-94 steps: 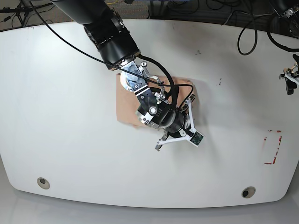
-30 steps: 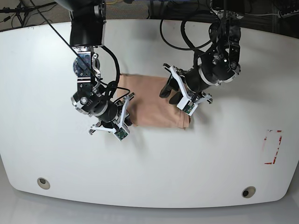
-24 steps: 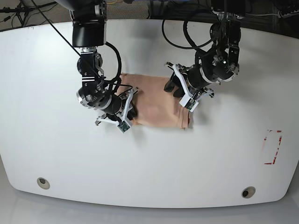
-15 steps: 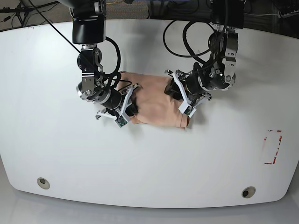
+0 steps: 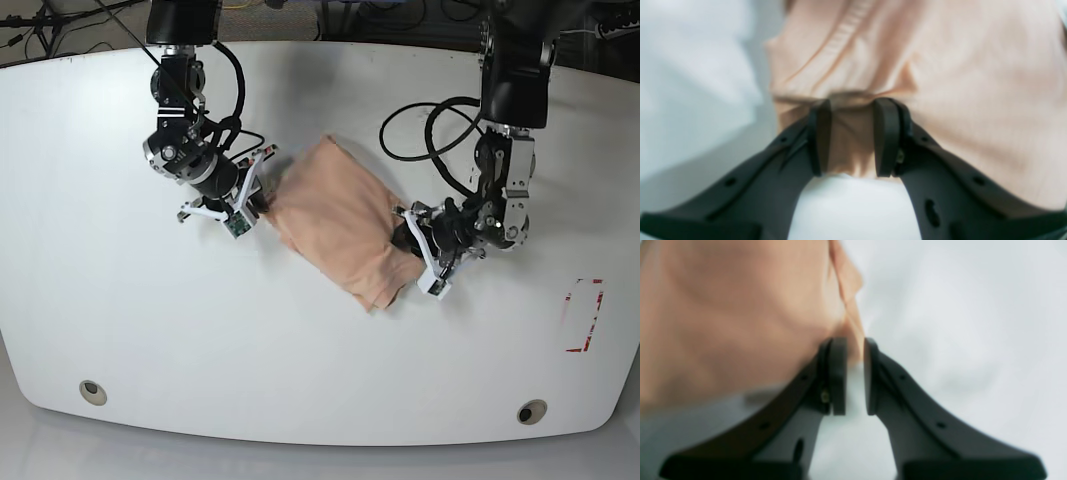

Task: Fold the T-shirt properly
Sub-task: 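Grasp the folded bundle edges with both grippers, then rotate and flatten the folded bundle with both grippers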

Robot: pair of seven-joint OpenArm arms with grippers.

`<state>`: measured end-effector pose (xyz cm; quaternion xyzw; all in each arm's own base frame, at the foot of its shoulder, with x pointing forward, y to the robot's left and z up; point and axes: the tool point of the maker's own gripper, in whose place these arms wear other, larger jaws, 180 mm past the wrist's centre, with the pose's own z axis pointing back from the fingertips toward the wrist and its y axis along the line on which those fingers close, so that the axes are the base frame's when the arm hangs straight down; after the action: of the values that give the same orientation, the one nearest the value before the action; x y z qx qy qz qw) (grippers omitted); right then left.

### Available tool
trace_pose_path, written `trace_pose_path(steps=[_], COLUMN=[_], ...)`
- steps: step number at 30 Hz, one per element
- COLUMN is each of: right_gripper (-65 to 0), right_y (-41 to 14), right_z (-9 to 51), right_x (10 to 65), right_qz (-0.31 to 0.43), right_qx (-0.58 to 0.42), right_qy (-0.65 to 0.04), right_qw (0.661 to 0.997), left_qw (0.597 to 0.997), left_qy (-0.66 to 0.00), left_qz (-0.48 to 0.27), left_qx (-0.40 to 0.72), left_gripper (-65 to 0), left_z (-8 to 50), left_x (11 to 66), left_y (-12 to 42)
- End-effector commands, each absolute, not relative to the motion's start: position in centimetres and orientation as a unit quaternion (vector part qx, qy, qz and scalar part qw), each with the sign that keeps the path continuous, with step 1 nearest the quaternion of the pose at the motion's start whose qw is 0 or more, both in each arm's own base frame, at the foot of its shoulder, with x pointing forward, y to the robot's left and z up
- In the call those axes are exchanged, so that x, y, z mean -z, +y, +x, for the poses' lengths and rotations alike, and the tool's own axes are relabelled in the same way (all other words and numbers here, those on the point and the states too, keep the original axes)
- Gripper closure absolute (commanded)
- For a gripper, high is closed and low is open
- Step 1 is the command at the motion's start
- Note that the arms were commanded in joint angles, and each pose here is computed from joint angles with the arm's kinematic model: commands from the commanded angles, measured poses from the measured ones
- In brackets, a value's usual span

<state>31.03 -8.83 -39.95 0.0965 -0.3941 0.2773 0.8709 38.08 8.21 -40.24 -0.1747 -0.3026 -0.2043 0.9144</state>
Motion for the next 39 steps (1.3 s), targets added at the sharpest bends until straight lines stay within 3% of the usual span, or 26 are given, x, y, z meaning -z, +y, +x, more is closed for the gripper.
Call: trace_pose_path(steps=[1, 9, 18, 28, 39], right_gripper=[-7.9, -7.9, -7.9, -7.9, -7.9], right_y=[-7.2, -4.6, -5.1, -4.1, -3.4], right_z=[30.5, 29.3, 31.9, 36.0, 35.4], right_x=[38.8, 36.9, 33.5, 35.1, 38.8], right_qz=[0.116, 0.134, 0.098, 0.125, 0.160], right_qx=[-0.265, -0.252, -0.264, -0.264, -0.251], right_qy=[-0.418, -0.440, -0.454, -0.441, -0.419], right_qw=[0.861, 0.851, 0.846, 0.849, 0.858], left_qw=[0.903, 0.889, 0.853, 0.862, 0.883], left_qy=[-0.333, -0.359, -0.413, -0.373, -0.330], left_qz=[-0.176, -0.171, -0.162, -0.201, -0.226], left_qx=[0.207, 0.226, 0.276, 0.278, 0.246], left_gripper=[-19.4, -19.4, -19.4, -19.4, -19.4], left_z=[40.9, 42.6, 41.1, 33.9, 31.0], left_x=[38.1, 35.0, 28.6, 32.5, 37.2], left_y=[7.9, 7.1, 5.0, 3.0, 1.6])
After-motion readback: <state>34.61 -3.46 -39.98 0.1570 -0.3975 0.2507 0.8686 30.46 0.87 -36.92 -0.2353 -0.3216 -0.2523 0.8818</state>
